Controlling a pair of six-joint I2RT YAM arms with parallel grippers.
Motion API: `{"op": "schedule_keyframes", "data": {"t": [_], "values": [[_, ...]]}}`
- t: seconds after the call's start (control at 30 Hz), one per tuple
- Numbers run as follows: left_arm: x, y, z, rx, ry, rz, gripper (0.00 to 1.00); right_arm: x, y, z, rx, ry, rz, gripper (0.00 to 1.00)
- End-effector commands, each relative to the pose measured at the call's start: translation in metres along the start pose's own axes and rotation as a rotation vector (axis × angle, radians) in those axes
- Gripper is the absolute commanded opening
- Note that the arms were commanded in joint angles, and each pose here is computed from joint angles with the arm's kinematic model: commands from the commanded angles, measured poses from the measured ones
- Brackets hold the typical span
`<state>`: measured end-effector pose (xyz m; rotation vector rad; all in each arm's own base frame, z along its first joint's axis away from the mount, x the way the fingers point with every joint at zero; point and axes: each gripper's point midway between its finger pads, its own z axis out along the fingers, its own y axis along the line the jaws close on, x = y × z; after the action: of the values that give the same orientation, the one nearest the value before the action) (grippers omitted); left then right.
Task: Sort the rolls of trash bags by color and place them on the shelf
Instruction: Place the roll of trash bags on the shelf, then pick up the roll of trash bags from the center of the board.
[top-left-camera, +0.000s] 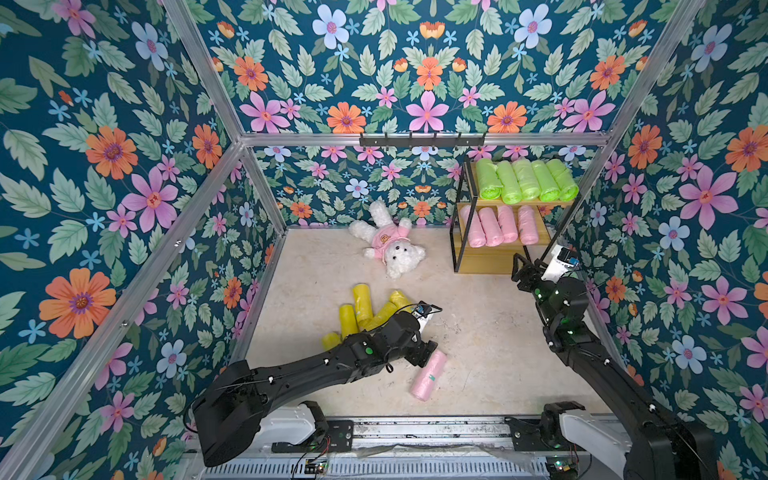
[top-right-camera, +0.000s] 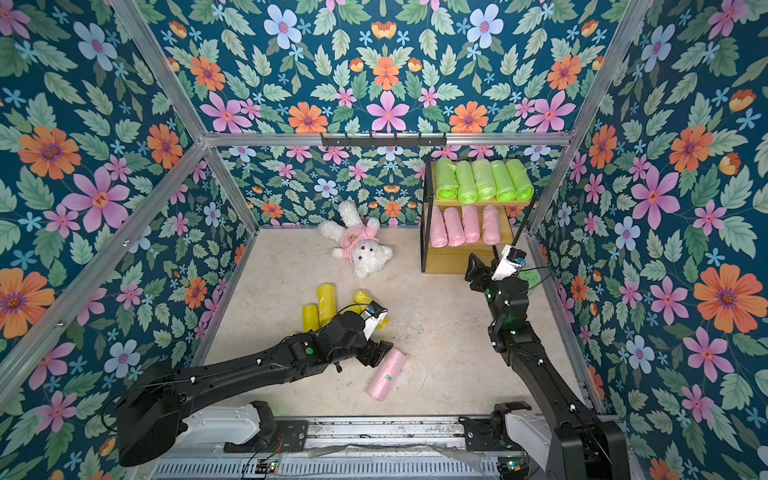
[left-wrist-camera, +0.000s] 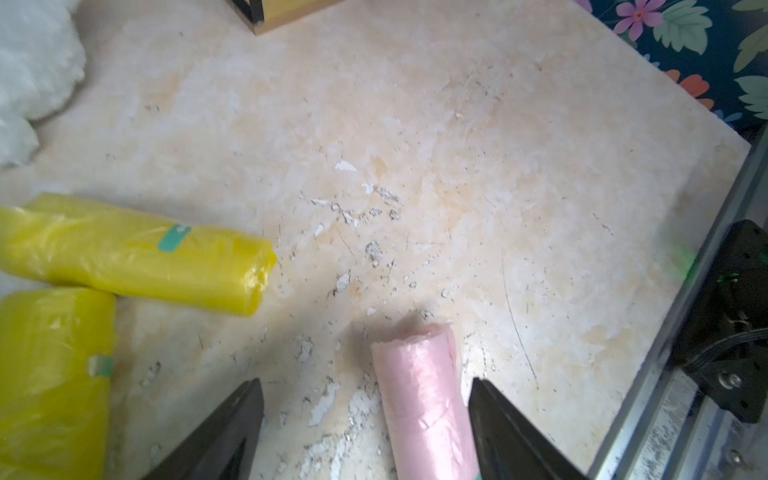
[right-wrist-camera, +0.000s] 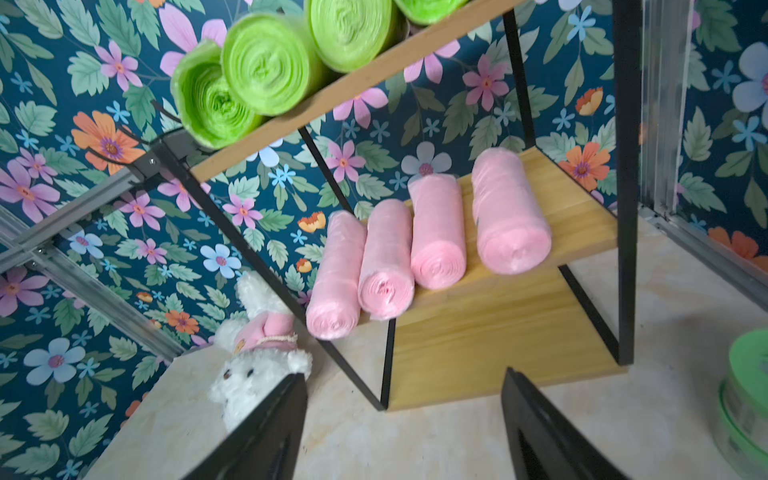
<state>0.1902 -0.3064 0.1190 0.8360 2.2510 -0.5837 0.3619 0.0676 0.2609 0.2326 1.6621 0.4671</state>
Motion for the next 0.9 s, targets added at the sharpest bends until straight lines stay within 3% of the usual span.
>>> {"op": "schedule_keyframes", "data": {"t": [0.0,0.2,0.57,0.87], "values": [[0.019,0.007,0.0,-0.057,0.078,-0.079,0.84,0.034,0.009,-0.008,0.003,0.119,-0.014,0.79],[0.022,0.005,-0.001,-0.083,0.099,-0.101,0.85,0.069,0.039,-0.014,-0.042,0.262,-0.073,0.82],[0.006,-0.003,-0.003,-0.17,0.147,-0.024,0.89,0.08,0.092,-0.019,-0.138,0.431,-0.169,0.83],[0.028,0.001,0.011,-0.202,0.272,0.006,0.94,0.09,0.097,-0.029,-0.159,0.474,-0.197,0.84]]}}
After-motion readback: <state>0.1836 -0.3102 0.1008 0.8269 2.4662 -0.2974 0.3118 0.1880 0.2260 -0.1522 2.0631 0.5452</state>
